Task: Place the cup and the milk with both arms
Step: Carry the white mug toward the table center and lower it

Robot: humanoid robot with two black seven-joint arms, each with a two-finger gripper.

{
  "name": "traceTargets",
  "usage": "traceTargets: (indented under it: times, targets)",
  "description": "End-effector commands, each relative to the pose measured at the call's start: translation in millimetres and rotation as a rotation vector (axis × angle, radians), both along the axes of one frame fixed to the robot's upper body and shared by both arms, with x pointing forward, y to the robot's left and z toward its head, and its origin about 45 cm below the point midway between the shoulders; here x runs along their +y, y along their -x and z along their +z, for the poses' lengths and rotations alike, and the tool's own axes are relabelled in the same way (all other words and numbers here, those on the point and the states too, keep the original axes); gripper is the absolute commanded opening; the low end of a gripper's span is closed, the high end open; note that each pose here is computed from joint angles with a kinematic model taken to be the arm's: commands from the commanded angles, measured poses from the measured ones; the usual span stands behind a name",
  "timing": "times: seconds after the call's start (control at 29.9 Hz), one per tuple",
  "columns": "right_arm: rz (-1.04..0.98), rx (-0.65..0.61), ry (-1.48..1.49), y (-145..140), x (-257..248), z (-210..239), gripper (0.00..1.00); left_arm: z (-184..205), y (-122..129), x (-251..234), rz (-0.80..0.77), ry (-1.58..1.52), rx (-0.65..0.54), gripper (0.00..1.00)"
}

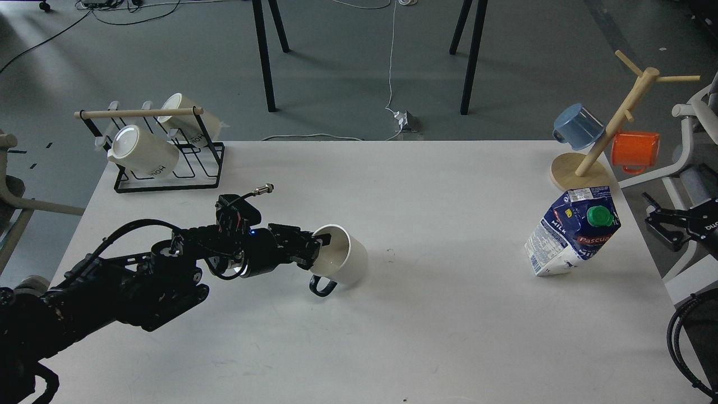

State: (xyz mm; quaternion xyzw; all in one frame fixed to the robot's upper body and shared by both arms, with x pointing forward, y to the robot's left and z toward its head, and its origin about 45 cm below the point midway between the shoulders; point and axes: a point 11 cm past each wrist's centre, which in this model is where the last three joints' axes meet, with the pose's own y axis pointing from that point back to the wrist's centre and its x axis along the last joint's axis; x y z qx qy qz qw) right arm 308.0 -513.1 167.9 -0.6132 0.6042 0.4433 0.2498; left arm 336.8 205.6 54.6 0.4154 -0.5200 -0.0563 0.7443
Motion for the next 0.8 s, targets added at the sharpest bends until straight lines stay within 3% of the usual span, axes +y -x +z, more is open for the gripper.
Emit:
traceTargets:
  times: [0.0, 0.4, 0.77]
  targets:
    - [0.0, 0.0, -0.001, 0.1, 0.1, -0.3, 0.98, 0.2, -0.1, -0.9, 0.001, 0.003, 0.002, 0.08]
    - [0.007, 0.004, -0.005, 0.1, 3.6, -2.9, 0.98, 1.9, 1.3, 5.8, 0.018, 0.008, 0.013, 0.23]
    - [0.004, 0.026, -0.008, 7.7, 2.1, -9.7, 0.98, 31.2, -6.6, 0.9, 0.154, 0.207, 0.058, 0.48]
